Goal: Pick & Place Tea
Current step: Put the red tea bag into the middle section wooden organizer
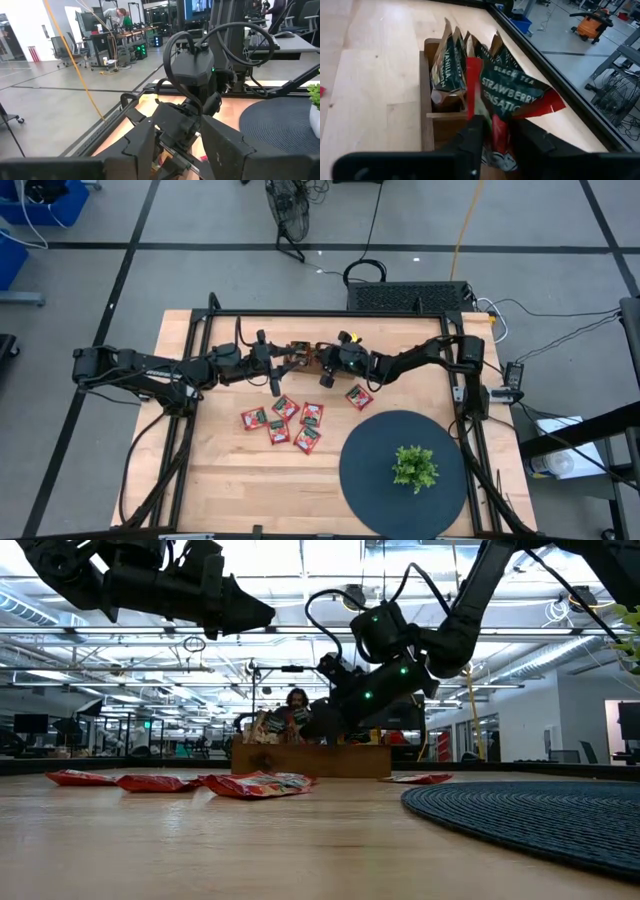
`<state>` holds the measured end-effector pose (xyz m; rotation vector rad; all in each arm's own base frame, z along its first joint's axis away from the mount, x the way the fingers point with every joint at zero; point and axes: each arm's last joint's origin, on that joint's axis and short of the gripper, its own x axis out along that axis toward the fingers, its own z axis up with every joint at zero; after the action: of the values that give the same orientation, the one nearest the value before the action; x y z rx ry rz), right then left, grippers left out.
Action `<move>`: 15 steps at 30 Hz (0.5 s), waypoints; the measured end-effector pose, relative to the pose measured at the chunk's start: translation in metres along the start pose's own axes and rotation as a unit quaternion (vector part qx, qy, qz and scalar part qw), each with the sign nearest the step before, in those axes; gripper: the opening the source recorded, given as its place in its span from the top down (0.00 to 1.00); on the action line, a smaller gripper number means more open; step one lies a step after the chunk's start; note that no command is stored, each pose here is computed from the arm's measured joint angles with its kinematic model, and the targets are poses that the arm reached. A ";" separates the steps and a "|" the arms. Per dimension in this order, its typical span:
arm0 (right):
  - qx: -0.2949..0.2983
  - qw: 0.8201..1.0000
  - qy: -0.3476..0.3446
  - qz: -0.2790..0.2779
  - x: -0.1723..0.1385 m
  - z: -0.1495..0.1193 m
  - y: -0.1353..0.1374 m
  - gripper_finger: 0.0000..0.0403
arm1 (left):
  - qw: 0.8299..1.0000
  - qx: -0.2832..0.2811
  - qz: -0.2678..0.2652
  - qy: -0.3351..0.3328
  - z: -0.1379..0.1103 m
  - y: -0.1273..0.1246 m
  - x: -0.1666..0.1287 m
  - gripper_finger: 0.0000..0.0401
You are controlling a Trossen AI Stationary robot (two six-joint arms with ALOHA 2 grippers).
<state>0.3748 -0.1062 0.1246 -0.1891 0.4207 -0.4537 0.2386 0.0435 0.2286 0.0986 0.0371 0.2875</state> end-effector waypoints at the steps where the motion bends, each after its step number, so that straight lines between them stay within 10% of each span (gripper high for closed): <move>1: 0.000 1.000 -0.001 0.000 0.000 0.000 0.000 0.76 | 1.000 0.000 0.000 0.000 0.000 0.000 0.000 0.60; 15: 0.002 1.000 -0.018 -0.005 0.000 0.004 -0.001 0.58 | 1.000 0.000 0.000 0.000 0.000 0.000 0.000 0.56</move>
<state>0.3760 -0.1065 0.1282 -0.1947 0.3828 -0.4610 0.2386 0.0436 0.2286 0.0986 0.0368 0.2879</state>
